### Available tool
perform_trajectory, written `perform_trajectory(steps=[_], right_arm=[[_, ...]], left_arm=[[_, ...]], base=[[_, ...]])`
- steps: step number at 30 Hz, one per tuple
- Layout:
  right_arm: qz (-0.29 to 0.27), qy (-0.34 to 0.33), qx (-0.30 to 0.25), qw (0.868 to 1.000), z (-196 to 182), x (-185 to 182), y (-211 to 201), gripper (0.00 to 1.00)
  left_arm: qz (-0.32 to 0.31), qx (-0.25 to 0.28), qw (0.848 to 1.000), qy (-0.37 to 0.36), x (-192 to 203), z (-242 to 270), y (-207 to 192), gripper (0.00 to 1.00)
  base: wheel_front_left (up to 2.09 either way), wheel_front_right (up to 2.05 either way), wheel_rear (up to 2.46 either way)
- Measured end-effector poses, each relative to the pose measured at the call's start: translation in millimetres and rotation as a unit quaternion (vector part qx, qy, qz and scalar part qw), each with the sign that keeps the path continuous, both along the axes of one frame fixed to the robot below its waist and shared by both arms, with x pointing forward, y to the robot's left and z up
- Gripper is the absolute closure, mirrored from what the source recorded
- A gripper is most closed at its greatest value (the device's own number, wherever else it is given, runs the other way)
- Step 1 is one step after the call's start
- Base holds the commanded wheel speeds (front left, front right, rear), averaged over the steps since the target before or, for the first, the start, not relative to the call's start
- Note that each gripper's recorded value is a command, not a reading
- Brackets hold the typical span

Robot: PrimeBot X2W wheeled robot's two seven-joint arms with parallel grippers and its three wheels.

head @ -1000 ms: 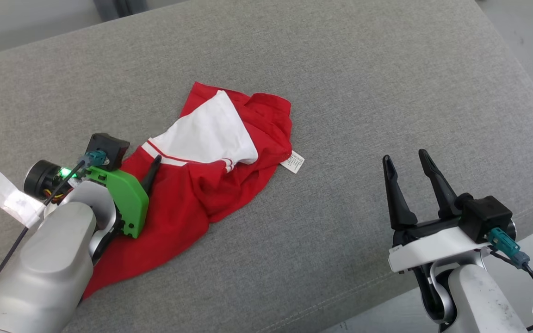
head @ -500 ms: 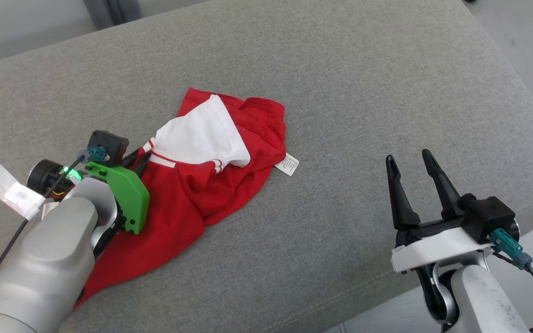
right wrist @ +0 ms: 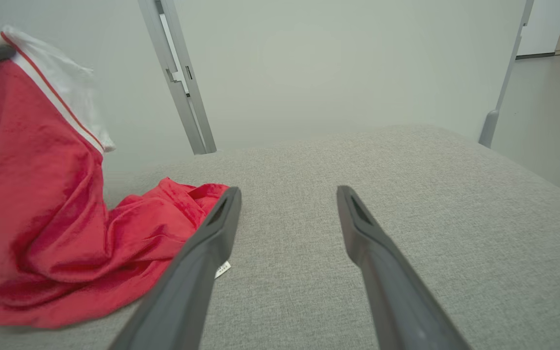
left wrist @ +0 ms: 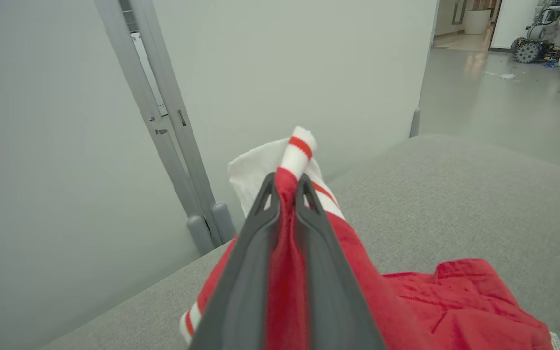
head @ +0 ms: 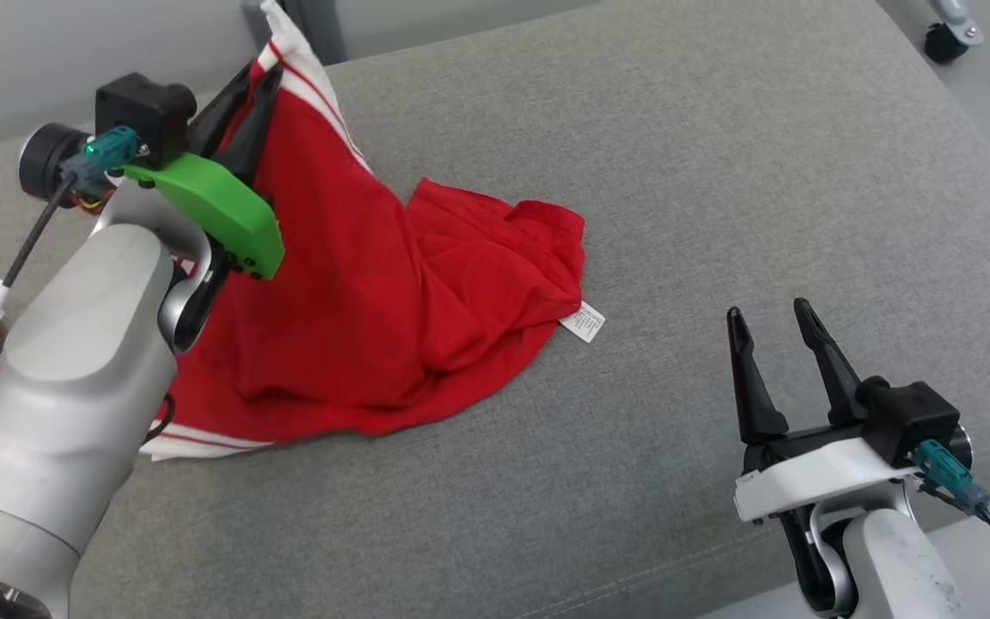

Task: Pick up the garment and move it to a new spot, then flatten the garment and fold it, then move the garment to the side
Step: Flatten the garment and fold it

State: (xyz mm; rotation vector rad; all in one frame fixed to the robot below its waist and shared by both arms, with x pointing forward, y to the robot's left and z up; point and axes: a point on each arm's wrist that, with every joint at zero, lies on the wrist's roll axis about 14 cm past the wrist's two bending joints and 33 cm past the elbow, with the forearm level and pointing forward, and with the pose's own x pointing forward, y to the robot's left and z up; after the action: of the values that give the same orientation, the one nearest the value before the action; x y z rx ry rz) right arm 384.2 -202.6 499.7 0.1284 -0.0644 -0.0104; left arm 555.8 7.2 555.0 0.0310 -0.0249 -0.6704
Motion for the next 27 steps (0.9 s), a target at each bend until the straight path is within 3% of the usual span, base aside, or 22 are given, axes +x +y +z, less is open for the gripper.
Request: perform_trajectory(steps=[3,9,19,27], right_arm=[[0.01,-0.002,0.003,1.0,0.8,0.6,7.1,0.0],[0.027,0.0,0.005,1.0,-0.9,-0.8,19.2,0.0],[0.081,-0.008,0.006,0.997,3.6,6.4,55.3,0.0],[0.117,-0.01,0.008,0.993,4.6,9.6,80.1,0.0]], left_arm=[[0.0,-0.029,0.999,-0.027,-12.7,20.9,2.6,1.0],[-0.001,-0.055,0.998,-0.008,-67.1,-2.2,14.6,1.0],[0.052,-0.067,0.992,0.099,-165.9,-76.4,54.2,1.0],[0.107,-0.088,0.974,0.177,-223.6,-118.3,71.7,1.0]], base=[[0.0,0.0,0.0],[0.0,0.0,0.0],[0.0,0.0,0.0],[0.0,0.0,0.0]])
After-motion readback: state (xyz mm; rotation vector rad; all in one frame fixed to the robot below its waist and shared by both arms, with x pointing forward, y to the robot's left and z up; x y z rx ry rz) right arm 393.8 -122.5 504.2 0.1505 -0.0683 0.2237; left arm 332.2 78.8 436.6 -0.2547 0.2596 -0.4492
